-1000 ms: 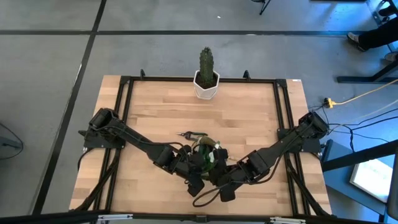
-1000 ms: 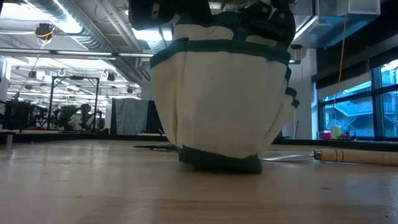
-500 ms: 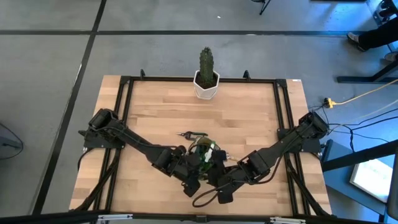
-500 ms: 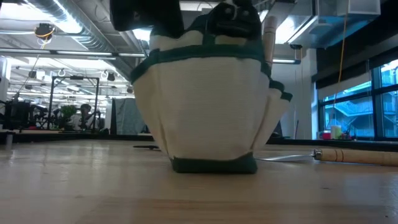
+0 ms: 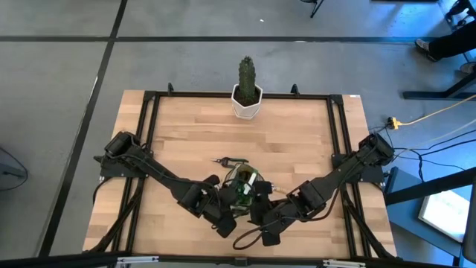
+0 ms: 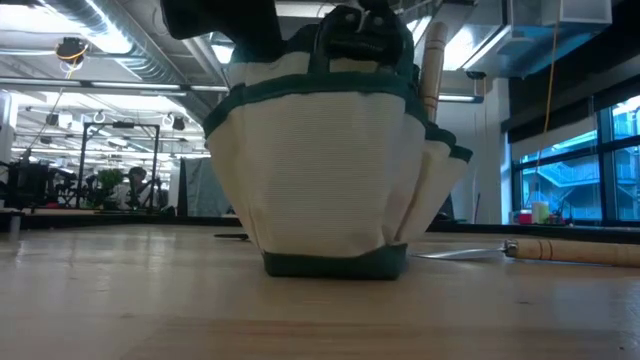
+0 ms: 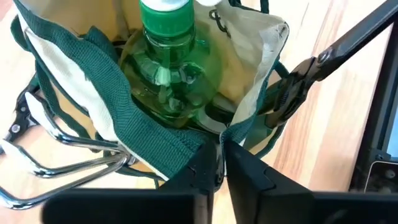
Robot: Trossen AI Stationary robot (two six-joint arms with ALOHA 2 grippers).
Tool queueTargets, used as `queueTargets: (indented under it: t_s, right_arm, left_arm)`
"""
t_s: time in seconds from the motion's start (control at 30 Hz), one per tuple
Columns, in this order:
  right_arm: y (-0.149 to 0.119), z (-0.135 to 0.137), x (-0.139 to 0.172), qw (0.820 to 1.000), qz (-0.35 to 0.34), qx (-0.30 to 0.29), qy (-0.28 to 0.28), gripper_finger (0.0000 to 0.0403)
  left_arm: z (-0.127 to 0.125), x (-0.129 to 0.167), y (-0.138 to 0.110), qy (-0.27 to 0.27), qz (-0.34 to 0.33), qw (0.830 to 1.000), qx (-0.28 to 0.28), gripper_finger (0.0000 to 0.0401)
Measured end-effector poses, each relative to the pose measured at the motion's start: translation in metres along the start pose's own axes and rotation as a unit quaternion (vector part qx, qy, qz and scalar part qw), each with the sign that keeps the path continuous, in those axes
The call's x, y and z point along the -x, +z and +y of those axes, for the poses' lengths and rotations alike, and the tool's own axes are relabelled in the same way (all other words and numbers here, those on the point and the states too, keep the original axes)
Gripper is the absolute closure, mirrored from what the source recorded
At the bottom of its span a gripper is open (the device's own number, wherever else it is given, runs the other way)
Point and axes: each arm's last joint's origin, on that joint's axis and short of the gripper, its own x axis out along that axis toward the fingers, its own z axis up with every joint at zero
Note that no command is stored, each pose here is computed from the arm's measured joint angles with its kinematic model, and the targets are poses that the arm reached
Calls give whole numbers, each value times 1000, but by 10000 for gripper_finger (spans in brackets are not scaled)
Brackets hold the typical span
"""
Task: Pick & Place Garden tools in Gardening bag
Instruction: Adjust the gardening bag, then put the shear scissors into the gardening bag
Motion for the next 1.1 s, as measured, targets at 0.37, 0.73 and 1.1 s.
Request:
queueTargets:
  t_s: [0.37, 0.73, 1.1]
  right_arm:
    - [1, 0, 0, 1000, -4, -3, -3, 235]
    - [6, 1, 13, 999, -37, 30, -21, 235]
    - [-1, -1, 25, 999, -10, -20, -26, 235]
  left_arm:
    - [-20, 9, -1, -46, -70, 996, -35, 258]
    - [-13, 46, 3, 5, -172, 985, -24, 219]
    - [16, 83, 20, 68, -241, 967, -33, 228]
